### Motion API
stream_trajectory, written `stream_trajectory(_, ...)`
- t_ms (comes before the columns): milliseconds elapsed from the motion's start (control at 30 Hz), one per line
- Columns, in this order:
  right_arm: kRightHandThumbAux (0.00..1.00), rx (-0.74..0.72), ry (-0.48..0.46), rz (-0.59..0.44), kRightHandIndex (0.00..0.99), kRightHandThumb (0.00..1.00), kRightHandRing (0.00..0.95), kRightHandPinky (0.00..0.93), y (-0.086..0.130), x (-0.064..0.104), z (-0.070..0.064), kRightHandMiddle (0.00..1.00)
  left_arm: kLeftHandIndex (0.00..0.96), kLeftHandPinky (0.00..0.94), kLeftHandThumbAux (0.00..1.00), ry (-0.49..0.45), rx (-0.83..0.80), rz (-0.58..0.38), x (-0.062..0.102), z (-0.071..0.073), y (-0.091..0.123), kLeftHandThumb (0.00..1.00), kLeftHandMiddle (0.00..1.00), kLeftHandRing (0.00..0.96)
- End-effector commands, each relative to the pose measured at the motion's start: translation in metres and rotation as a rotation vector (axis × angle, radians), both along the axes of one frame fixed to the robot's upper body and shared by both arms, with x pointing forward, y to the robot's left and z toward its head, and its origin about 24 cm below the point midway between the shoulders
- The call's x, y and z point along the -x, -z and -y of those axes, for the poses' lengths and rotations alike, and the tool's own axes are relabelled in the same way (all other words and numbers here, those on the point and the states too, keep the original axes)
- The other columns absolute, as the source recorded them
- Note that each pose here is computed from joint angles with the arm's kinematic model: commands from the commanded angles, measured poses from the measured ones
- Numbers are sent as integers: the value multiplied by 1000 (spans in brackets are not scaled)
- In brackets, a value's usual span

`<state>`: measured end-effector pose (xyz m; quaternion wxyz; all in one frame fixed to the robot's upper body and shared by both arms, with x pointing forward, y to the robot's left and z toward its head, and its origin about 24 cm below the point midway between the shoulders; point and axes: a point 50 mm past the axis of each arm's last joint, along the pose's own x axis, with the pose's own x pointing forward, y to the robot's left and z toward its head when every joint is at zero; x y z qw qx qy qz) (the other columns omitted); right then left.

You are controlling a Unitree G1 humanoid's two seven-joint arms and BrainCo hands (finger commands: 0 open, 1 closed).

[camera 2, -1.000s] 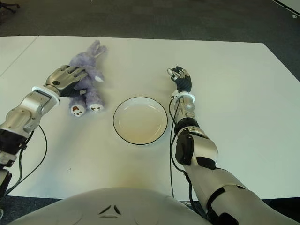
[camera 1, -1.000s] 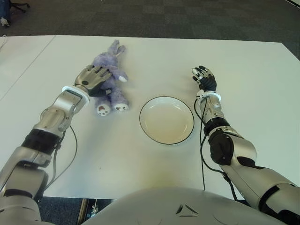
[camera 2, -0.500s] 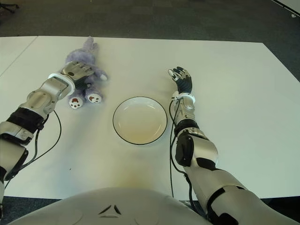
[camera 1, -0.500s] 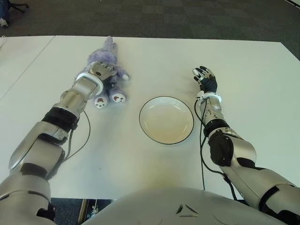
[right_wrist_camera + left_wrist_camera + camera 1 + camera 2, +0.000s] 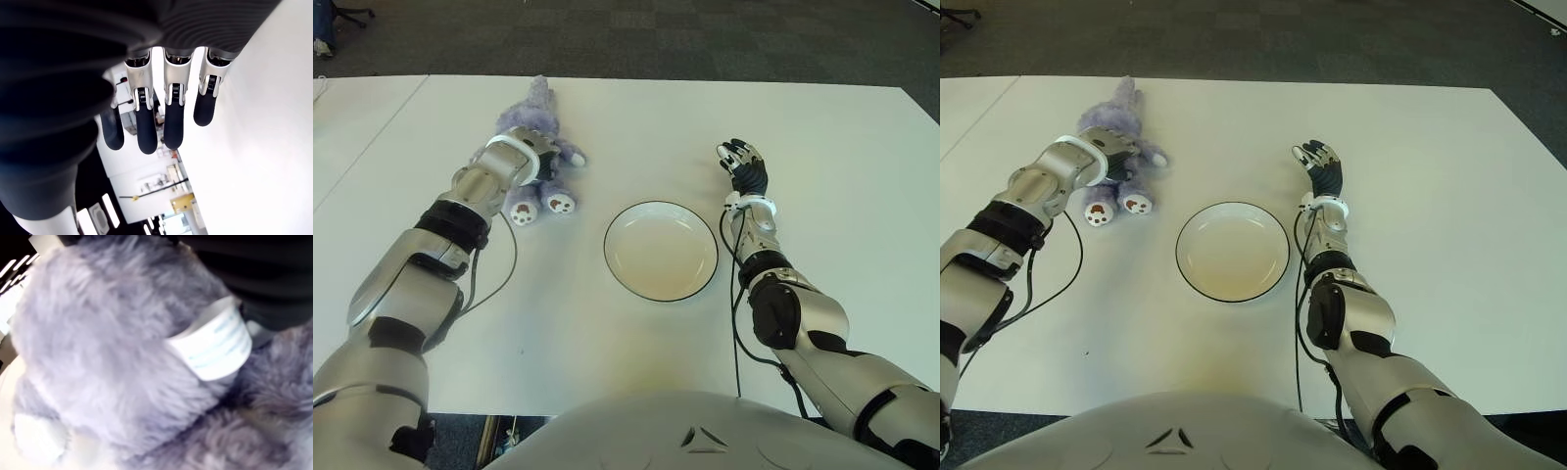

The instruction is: Put the doll into the plate.

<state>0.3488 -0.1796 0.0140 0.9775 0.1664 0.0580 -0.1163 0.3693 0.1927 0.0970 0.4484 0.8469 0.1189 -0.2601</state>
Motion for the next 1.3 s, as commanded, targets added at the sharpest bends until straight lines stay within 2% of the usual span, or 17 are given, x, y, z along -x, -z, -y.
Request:
stream_trajectory(33,821,-56,87,-307,284,32,244,193,79,64,1,288,397,317,658,-27,4,-240,20,2,49,740,118,163)
stream_trajectory(133,819,-57,88,-307,282,31,244,204,80,64,1,285,428,314,682,-30,21,-227,19,3,48,737,229,213)
stream_trajectory(167,819,-57,89,-307,281,32,244,205,80,64,1,285,429,313,682,-25,34,-198,19,3,49,738,237,216)
stream_trajectory(233,817,-56,89,-306,282,30,250,196,80,64,1,294,432,231,681,-15,52,-155,19,3,49,740,258,214)
stream_trajectory(333,817,-55,90,-305,282,27,251,192,80,64,1,296,433,213,681,-9,62,-132,18,2,49,740,264,211)
stream_trajectory(367,818,-54,90,-305,282,26,251,192,80,64,1,296,433,212,681,24,87,-84,18,1,49,740,264,211)
stream_trajectory(433,818,-50,90,-304,297,28,260,180,79,65,0,307,434,271,681,95,134,9,18,0,47,740,338,266)
stream_trajectory(500,818,-46,91,-306,299,30,261,180,79,65,0,308,434,281,681,149,165,69,18,-1,44,740,347,274)
stream_trajectory(533,818,-44,91,-307,299,31,260,181,80,65,0,308,444,372,670,190,188,112,18,-1,40,795,399,362)
stream_trajectory(567,815,-43,91,-308,298,33,258,180,80,65,0,306,441,474,651,219,205,143,18,-2,37,909,462,435)
stream_trajectory(667,810,-42,90,-307,294,34,253,182,80,65,1,301,429,544,635,308,236,212,18,2,22,957,575,509)
stream_trajectory(767,814,-43,90,-306,295,36,253,188,80,65,1,301,426,568,634,398,251,263,22,11,10,960,594,534)
stream_trajectory(867,814,-45,89,-305,291,39,252,197,80,65,1,297,425,581,634,508,280,361,35,32,-14,962,608,558)
stream_trajectory(1033,809,-40,86,-306,285,36,249,181,80,65,2,293,423,610,636,577,318,464,48,48,-36,963,616,575)
stream_trajectory(1100,806,-32,85,-308,281,19,249,177,80,65,2,296,446,663,645,612,337,523,53,54,-44,951,481,505)
stream_trajectory(1200,809,-26,86,-307,288,14,258,186,79,65,3,306,448,679,647,676,368,617,63,65,-62,948,456,497)
stream_trajectory(1300,822,-32,89,-304,299,18,270,182,79,64,2,316,447,672,649,693,373,663,68,69,-75,946,449,498)
